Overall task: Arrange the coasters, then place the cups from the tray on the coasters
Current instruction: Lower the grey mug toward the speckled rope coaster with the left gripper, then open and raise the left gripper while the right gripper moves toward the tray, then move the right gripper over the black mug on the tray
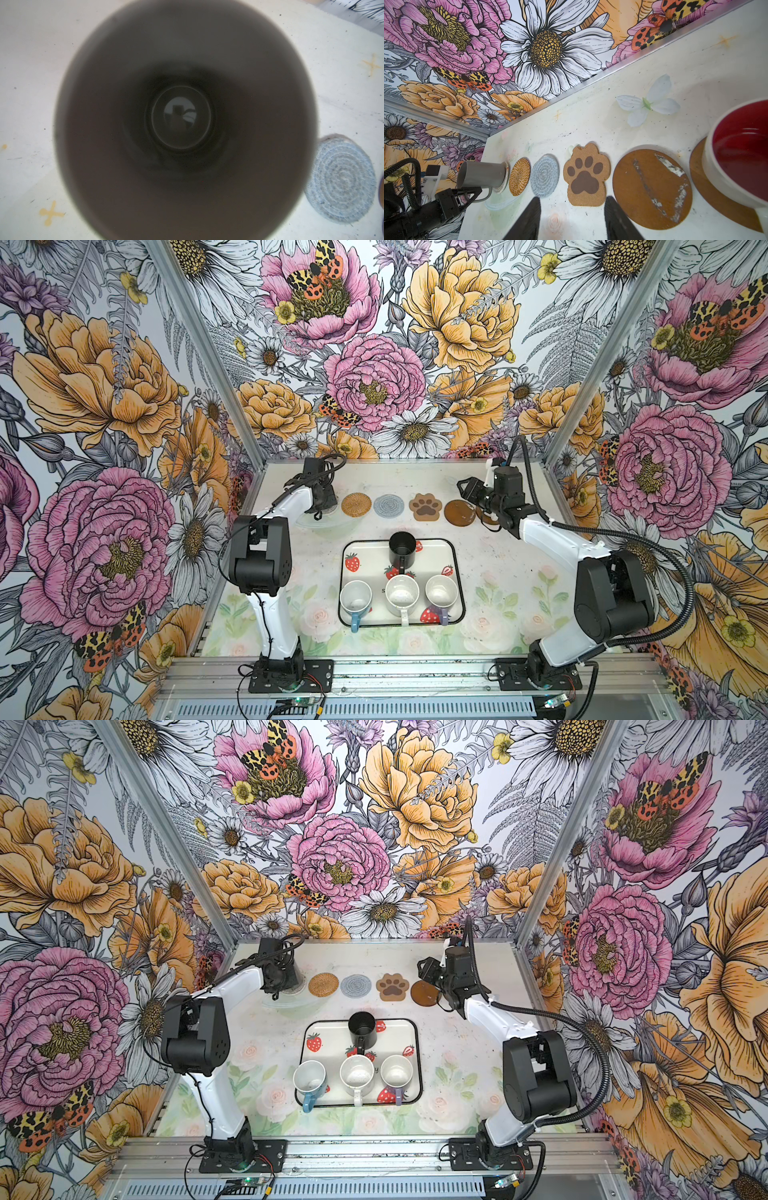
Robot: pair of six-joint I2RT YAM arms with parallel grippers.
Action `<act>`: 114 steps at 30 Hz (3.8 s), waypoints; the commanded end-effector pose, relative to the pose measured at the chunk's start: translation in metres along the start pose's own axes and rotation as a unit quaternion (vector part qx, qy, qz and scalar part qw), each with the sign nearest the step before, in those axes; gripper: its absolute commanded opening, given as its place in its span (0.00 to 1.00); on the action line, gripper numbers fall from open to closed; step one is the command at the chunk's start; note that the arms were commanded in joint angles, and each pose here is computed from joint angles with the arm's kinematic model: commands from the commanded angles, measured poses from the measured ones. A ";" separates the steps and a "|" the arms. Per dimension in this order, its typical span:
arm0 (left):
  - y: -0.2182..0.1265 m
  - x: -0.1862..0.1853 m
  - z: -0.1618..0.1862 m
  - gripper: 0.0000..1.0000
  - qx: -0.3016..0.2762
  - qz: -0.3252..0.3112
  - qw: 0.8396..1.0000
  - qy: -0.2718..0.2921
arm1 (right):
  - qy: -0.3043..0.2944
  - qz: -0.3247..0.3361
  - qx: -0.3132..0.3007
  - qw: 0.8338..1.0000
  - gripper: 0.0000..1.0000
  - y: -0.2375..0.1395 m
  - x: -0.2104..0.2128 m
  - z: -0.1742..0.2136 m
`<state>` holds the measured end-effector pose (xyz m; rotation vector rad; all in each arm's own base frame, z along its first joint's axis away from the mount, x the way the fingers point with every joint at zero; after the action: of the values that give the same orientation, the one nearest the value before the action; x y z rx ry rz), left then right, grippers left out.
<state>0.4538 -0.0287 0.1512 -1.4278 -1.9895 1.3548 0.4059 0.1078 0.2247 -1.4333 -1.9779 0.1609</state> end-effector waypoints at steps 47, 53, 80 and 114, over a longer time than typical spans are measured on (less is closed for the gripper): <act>-0.009 -0.015 -0.021 0.41 -0.027 -0.016 0.999 0.031 | -0.002 -0.010 -0.009 1.000 0.52 0.002 0.003 -0.009; -0.019 -0.015 -0.020 0.50 -0.033 -0.011 0.999 0.025 | -0.002 -0.010 -0.009 1.000 0.51 0.001 0.003 -0.009; -0.198 -0.049 0.007 0.62 -0.225 0.095 0.970 -0.005 | -0.024 -0.023 -0.007 0.999 0.51 -0.003 0.033 -0.009; -0.217 -0.028 0.077 0.71 -0.268 0.220 0.938 -0.012 | -0.221 0.003 0.060 0.973 0.67 -0.065 0.139 -0.003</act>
<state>0.2902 -0.0985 0.2984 -2.1766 -2.2810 1.0118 0.3462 0.2085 0.3171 -1.3683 -2.2788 0.5266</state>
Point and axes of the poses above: each gripper's point midway between its finger pads, its own y axis out along the fingers, its own x axis along the line the jaws close on, z = x × y, the point moved 7 cm from there along -y, back along the fingers, and after that the axes turned 13 degrees about -y, right-handed, at the moved point
